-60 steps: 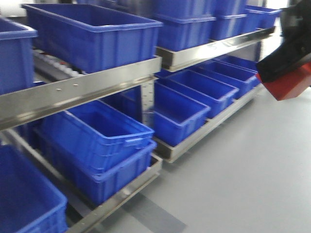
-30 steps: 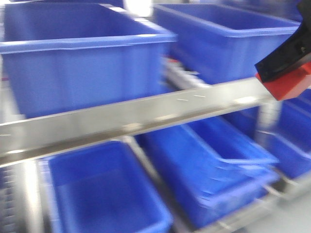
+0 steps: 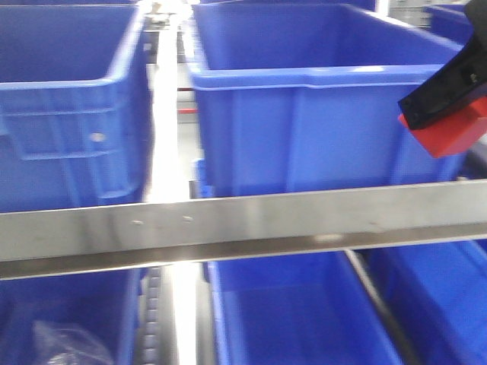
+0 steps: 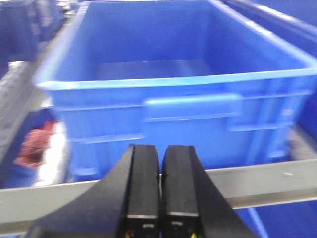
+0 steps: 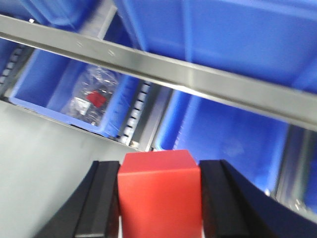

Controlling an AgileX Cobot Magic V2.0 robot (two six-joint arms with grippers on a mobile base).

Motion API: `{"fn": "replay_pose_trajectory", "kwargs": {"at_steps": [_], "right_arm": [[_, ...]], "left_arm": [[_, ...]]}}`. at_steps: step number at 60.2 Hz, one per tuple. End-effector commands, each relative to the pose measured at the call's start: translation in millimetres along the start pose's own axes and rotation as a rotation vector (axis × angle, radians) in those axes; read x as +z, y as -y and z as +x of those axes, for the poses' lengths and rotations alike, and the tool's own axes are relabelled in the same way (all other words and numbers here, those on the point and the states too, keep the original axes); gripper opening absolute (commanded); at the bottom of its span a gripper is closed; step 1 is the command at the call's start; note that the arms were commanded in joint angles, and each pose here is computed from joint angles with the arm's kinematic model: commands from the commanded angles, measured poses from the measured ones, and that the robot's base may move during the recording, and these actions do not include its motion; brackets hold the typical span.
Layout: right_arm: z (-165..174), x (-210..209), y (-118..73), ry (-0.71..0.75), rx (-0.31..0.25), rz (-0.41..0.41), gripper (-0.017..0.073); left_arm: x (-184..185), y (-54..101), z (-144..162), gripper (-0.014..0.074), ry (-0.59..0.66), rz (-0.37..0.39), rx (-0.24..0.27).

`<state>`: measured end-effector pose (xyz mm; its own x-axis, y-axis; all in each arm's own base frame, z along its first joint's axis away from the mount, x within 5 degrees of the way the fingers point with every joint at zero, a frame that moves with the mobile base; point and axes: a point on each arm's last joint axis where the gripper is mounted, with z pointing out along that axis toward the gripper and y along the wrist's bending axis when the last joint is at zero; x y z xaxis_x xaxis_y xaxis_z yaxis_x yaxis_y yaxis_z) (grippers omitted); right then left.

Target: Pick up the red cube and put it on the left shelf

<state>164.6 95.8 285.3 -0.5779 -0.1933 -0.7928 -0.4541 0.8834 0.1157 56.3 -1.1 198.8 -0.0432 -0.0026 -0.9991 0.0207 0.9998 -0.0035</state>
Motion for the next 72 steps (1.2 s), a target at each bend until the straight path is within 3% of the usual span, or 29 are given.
{"fn": "replay_pose_trajectory", "kwargs": {"at_steps": [1,72], "right_arm": [[-15.4,-7.8,-1.8,0.11,-0.009,-0.007,0.0055],[-15.4,-7.8,-1.8,0.11,-0.009,-0.007,0.0055]], "left_arm": [[-0.1,0.2,-1.0,0.0102,0.079,0.004,-0.011],[-0.1,0.2,-1.0,0.0102,0.079,0.004,-0.011]]}}
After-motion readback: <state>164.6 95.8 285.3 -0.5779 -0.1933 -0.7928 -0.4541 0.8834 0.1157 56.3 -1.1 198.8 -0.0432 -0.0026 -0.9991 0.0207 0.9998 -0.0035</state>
